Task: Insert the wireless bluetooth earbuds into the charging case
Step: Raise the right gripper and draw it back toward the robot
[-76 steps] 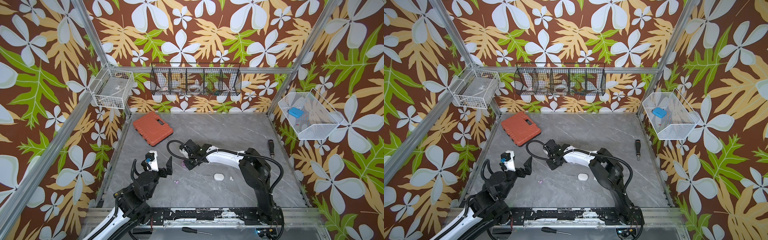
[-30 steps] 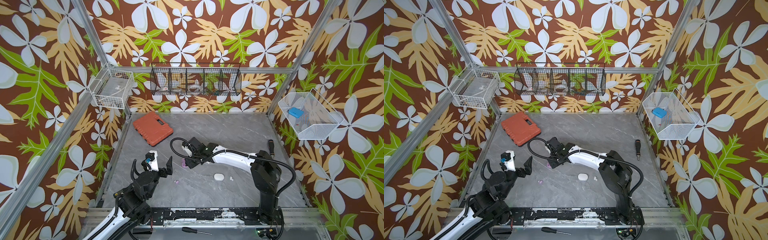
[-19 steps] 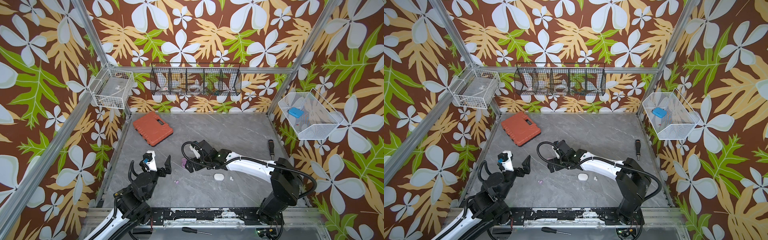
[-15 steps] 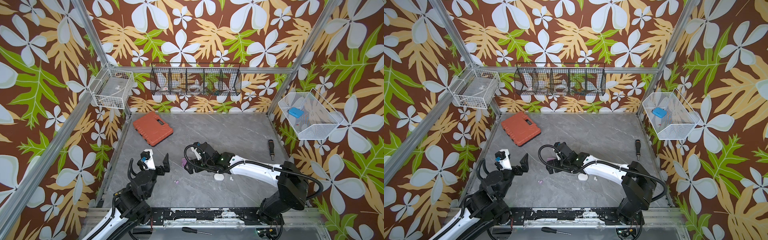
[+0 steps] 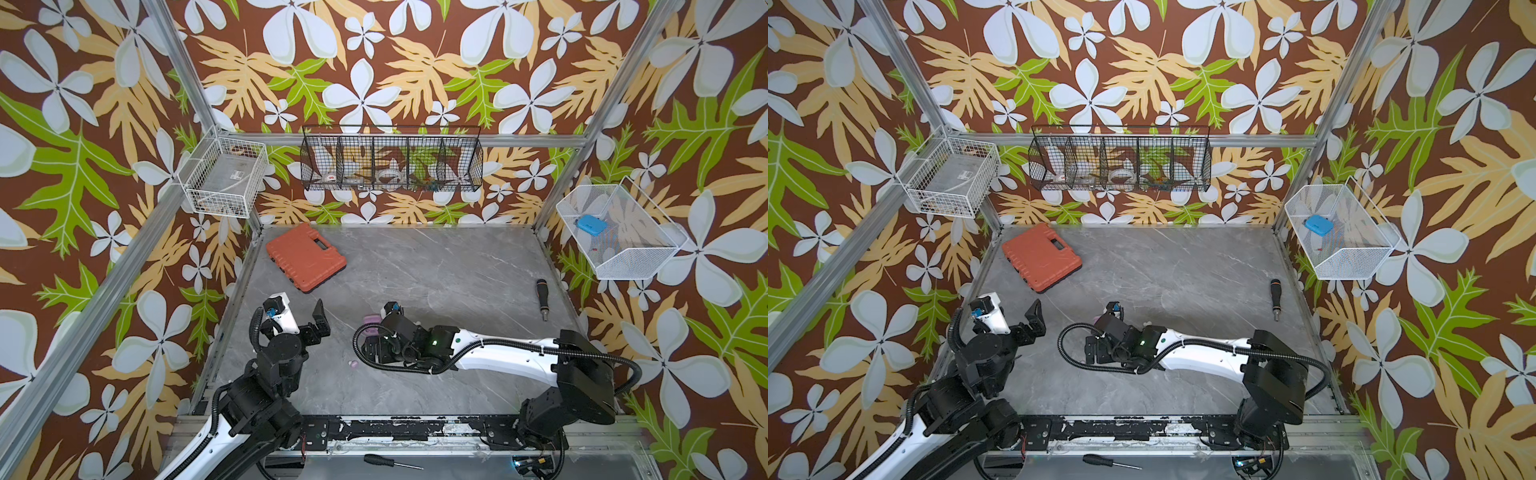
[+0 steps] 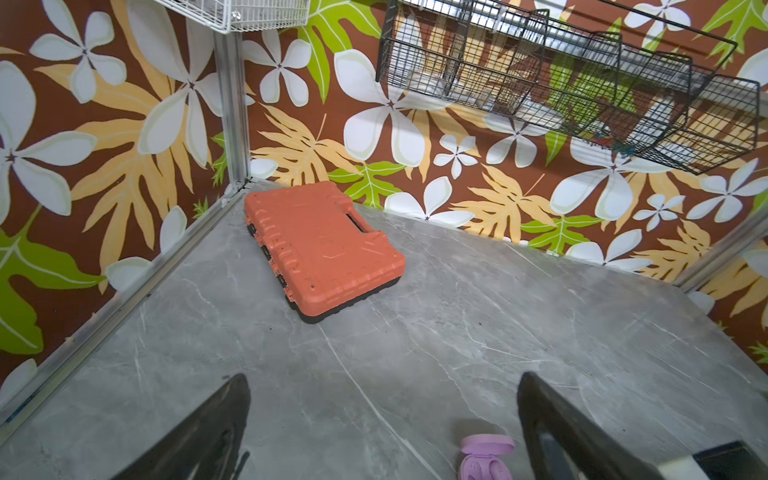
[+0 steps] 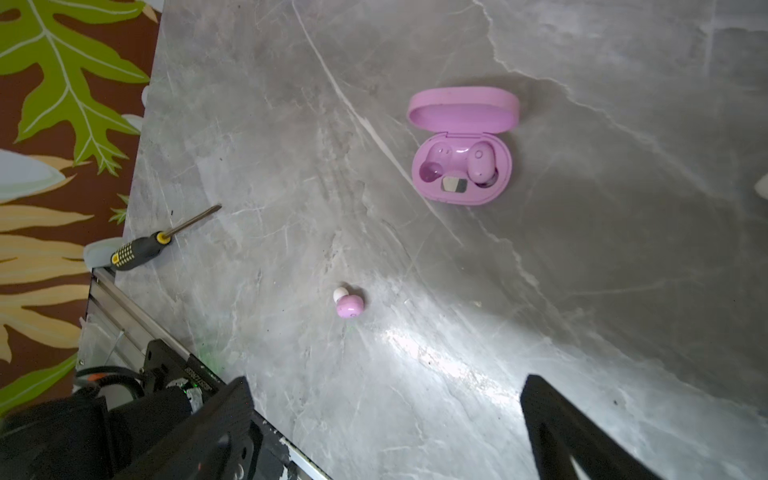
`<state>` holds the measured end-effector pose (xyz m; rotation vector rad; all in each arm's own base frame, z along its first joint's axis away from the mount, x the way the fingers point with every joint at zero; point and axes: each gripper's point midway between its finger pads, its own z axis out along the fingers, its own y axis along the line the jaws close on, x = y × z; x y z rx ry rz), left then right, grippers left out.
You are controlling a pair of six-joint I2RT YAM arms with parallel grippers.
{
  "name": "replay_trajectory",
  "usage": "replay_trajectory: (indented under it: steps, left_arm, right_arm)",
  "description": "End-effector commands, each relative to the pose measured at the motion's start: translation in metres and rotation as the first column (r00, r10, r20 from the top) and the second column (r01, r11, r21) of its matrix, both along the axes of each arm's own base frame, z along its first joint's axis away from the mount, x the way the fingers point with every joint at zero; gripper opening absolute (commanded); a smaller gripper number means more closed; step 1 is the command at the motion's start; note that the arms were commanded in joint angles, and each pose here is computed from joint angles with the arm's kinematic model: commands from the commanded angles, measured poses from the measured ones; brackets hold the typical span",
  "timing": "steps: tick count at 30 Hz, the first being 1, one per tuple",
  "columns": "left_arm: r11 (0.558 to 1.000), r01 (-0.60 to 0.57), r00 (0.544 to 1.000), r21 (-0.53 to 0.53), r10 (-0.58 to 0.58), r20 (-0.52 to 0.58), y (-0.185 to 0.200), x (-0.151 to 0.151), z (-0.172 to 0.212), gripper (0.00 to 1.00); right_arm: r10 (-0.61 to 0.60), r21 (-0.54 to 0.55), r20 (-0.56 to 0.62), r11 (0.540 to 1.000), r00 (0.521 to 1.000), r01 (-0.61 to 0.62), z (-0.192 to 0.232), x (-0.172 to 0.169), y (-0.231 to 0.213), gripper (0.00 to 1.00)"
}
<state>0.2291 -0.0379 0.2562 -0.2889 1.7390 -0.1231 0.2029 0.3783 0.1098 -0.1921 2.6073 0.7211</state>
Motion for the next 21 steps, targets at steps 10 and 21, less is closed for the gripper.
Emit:
replay_trajectory:
  steps: [10, 21]
  left_arm:
    - [0.997, -0.066, 0.996, -0.037, 0.068, 0.058, 0.014, -0.004, -0.006, 1.0]
    - [0.997, -0.073, 0.995, -0.038, 0.075, 0.059, 0.015, -0.004, -0.006, 1.0]
  right_arm:
    - [-0.063, -0.064, -0.061, 0.996, 0.996, 0.059, -0.012, -0.013, 0.012, 0.98]
    - [-0.104, -0.058, -0.099, 0.993, 0.99, 0.099, -0.021, -0.02, 0.029, 0.78]
